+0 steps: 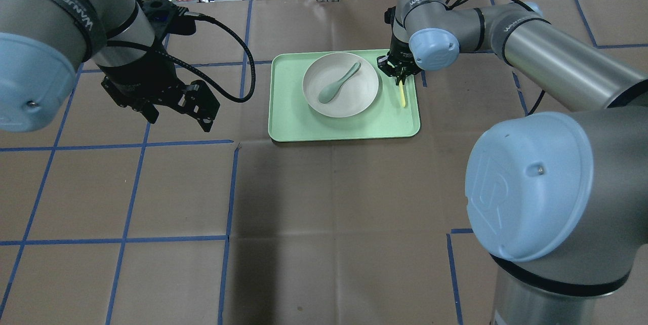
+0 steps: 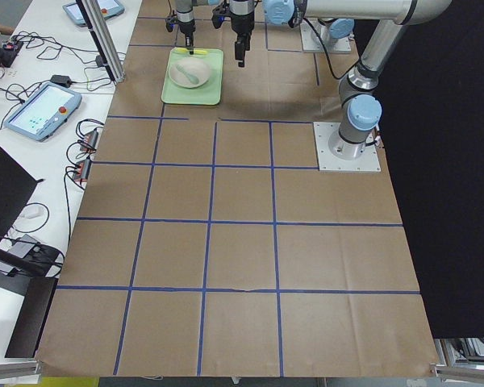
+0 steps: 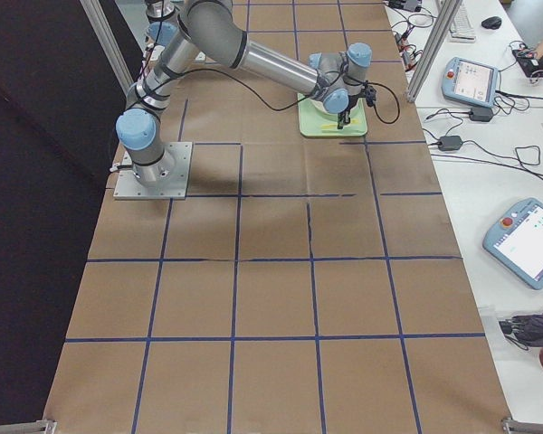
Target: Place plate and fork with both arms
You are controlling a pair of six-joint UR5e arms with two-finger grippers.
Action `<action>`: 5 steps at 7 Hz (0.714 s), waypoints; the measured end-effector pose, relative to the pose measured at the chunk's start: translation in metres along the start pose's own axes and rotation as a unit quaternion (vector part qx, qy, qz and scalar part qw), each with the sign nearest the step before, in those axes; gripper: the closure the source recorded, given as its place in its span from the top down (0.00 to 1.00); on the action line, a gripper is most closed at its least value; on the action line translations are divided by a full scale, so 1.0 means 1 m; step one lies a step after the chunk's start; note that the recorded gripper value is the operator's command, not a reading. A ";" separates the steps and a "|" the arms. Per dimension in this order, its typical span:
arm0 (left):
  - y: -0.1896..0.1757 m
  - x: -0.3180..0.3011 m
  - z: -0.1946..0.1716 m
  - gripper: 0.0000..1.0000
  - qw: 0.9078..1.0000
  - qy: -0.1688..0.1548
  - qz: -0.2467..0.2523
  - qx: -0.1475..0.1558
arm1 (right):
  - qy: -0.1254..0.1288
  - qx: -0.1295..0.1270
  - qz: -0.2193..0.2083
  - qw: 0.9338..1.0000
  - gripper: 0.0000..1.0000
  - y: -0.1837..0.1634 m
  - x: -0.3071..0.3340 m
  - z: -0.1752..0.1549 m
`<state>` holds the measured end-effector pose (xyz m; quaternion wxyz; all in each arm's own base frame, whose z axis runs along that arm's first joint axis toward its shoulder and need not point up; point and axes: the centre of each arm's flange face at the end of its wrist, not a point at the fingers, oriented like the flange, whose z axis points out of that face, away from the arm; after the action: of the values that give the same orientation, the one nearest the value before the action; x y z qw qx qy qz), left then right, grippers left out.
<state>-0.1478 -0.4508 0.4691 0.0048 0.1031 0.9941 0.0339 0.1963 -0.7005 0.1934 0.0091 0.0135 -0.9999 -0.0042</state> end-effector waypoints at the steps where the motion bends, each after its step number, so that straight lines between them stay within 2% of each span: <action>1: 0.000 0.000 0.000 0.99 1.000 0.000 0.000 0.000 | 0.002 0.000 0.001 1.000 0.94 0.000 0.001 -0.001; 3: 0.001 0.000 0.000 0.99 1.000 0.000 0.001 0.000 | 0.002 0.003 0.002 1.000 0.99 -0.001 0.003 -0.007; 5: 0.001 0.000 0.000 0.99 1.000 0.000 0.001 0.000 | -0.001 0.012 0.005 1.000 1.00 -0.001 0.007 -0.023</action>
<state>-0.1478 -0.4502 0.4694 0.0048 0.1039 0.9940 0.0335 0.1903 -0.7021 0.2169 0.0078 0.0090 -0.9999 0.0078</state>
